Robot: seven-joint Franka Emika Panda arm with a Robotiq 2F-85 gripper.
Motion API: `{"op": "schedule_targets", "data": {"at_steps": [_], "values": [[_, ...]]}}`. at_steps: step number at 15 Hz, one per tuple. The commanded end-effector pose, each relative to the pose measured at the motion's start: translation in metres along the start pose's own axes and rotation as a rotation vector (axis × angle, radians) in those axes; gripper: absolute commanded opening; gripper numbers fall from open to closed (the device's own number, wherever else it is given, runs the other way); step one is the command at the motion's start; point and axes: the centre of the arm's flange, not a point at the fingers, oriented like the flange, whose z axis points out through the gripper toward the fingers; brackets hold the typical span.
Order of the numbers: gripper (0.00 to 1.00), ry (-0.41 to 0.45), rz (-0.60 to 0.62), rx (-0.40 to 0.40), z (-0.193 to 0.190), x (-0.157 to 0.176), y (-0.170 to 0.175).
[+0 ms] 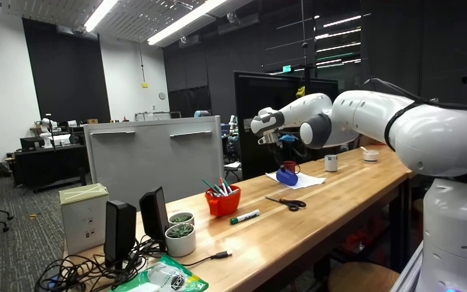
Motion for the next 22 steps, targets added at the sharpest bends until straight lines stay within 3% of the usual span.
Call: {"op": "schedule_targets", "data": {"at_steps": [1,5,6,8,14,17,22], "values": [[1.0,0.002,-0.038,0.065,0.005,0.025,0.064],[1.0,-0.014,-0.061,0.118,0.023,0.029,0.062],[0.75,-0.019,-0.064,0.133,0.028,0.029,0.06],[0.68,-0.028,-0.067,0.148,0.037,0.03,0.058],[0.19,-0.052,-0.054,0.126,0.026,0.028,0.048],[0.02,-0.065,-0.045,0.087,0.01,0.028,0.039],[0.0,-0.082,-0.027,0.012,-0.022,0.029,0.022]]}}
